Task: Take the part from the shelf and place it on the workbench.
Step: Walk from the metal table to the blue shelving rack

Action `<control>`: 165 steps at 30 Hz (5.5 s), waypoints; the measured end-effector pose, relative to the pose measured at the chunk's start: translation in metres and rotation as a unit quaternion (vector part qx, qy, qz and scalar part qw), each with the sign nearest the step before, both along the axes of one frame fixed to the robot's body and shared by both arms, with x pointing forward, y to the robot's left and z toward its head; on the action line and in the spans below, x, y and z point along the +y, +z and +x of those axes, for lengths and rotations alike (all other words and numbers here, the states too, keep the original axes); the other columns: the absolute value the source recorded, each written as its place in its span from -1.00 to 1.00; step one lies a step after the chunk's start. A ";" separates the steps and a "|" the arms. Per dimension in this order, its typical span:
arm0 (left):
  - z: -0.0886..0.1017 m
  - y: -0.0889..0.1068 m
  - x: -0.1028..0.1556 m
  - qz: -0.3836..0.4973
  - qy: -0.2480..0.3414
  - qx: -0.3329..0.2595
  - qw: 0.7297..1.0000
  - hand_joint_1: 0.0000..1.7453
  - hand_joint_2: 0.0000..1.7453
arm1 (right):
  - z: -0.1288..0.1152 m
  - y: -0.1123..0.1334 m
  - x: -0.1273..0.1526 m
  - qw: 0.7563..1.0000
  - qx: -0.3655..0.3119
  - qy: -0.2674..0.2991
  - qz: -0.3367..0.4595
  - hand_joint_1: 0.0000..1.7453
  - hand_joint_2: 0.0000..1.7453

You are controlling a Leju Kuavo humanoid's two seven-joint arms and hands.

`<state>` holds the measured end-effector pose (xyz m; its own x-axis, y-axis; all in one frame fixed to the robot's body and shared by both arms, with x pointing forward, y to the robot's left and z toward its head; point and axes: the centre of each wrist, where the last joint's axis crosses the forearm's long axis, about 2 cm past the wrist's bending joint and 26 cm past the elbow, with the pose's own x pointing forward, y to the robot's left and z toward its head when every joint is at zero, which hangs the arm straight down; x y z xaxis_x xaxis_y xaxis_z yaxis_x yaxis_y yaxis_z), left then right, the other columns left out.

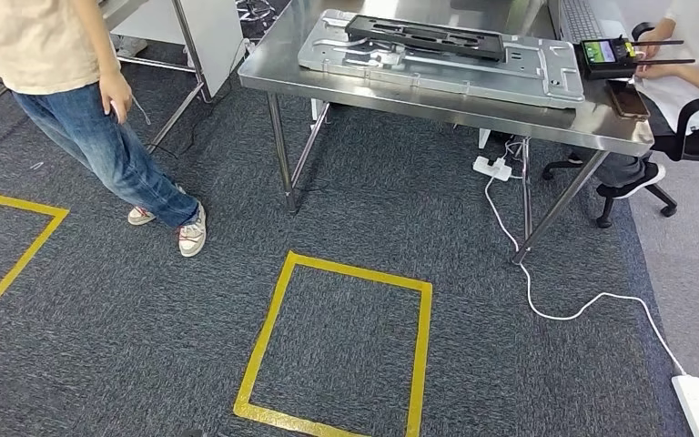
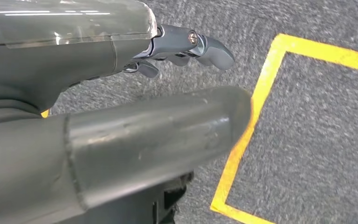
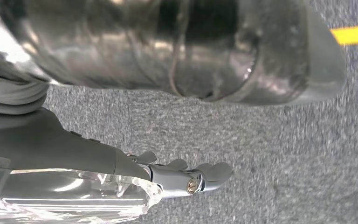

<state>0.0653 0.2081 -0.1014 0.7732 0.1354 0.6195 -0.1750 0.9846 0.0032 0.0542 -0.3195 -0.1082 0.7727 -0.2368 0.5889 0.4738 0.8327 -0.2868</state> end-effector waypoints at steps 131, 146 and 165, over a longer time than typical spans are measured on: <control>-0.011 -0.005 0.032 0.101 -0.150 0.073 0.981 -1.00 -1.00 | 0.002 0.002 0.070 0.970 0.127 0.206 -0.018 -1.00 1.00; -0.014 -0.005 0.026 0.094 -0.157 0.075 0.980 -1.00 -1.00 | -0.001 0.003 0.077 0.959 0.142 0.241 -0.033 -1.00 1.00; -0.019 -0.007 0.039 0.101 -0.135 0.076 0.983 -1.00 -1.00 | 0.006 0.006 0.095 0.941 0.128 0.312 -0.042 -1.00 1.00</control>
